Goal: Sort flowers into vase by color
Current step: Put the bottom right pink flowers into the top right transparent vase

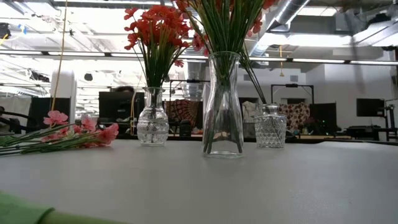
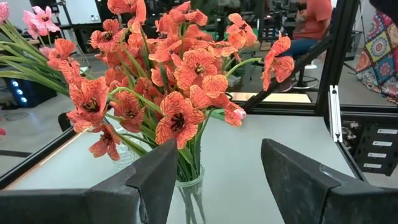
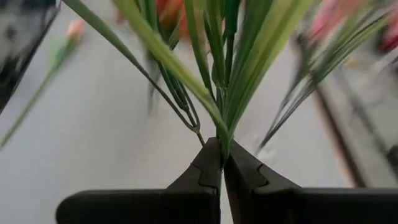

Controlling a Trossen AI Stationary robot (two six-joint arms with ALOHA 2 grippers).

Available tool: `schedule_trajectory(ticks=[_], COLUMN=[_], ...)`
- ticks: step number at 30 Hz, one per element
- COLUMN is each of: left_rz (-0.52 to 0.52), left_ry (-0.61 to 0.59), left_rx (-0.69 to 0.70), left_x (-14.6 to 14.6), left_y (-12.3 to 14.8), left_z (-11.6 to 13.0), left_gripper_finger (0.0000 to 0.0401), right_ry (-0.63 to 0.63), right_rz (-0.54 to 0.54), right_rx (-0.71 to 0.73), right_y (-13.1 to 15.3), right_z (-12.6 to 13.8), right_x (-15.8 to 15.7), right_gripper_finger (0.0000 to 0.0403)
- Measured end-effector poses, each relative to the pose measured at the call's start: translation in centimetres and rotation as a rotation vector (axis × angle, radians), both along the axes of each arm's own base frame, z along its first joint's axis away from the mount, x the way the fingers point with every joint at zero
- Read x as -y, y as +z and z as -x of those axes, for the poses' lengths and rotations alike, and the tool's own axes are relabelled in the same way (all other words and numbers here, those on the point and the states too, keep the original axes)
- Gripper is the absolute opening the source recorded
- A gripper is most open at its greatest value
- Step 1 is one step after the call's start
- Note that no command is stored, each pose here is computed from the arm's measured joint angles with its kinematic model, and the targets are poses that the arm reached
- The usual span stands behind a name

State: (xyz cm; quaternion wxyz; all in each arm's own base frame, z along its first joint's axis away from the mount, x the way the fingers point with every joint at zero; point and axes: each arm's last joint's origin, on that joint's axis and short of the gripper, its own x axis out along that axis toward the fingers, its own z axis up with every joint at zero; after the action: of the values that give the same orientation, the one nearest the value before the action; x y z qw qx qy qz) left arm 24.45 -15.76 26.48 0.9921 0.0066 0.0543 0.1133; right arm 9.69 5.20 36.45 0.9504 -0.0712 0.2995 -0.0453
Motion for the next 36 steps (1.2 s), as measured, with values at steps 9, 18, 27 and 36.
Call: schedule_trajectory(ticks=[9,18,27,36], left_rz=[0.016,0.016,0.019,0.022], left_ry=[0.002,0.001,-0.001,-0.022], left_rx=[0.004,0.003,0.003,0.001], left_x=[0.0,0.0,0.0,0.1], left_y=[0.0,0.0,0.0,0.0], left_z=[0.0,0.0,0.0,0.0], left_gripper_finger=[0.0221,0.0221,0.0221,0.0221], right_ry=[-0.050,-0.043,-0.168,-0.247], right_rz=[0.107,0.225,0.151,0.104], right_rx=[0.303,0.456,0.423,0.460], right_y=[3.0,1.7,-3.0,-5.9], right_z=[-0.3,-3.5,-4.6,-4.5], right_x=[0.8,0.9,3.8,5.1], right_gripper_finger=[0.0034,0.0034,0.0034,0.0034])
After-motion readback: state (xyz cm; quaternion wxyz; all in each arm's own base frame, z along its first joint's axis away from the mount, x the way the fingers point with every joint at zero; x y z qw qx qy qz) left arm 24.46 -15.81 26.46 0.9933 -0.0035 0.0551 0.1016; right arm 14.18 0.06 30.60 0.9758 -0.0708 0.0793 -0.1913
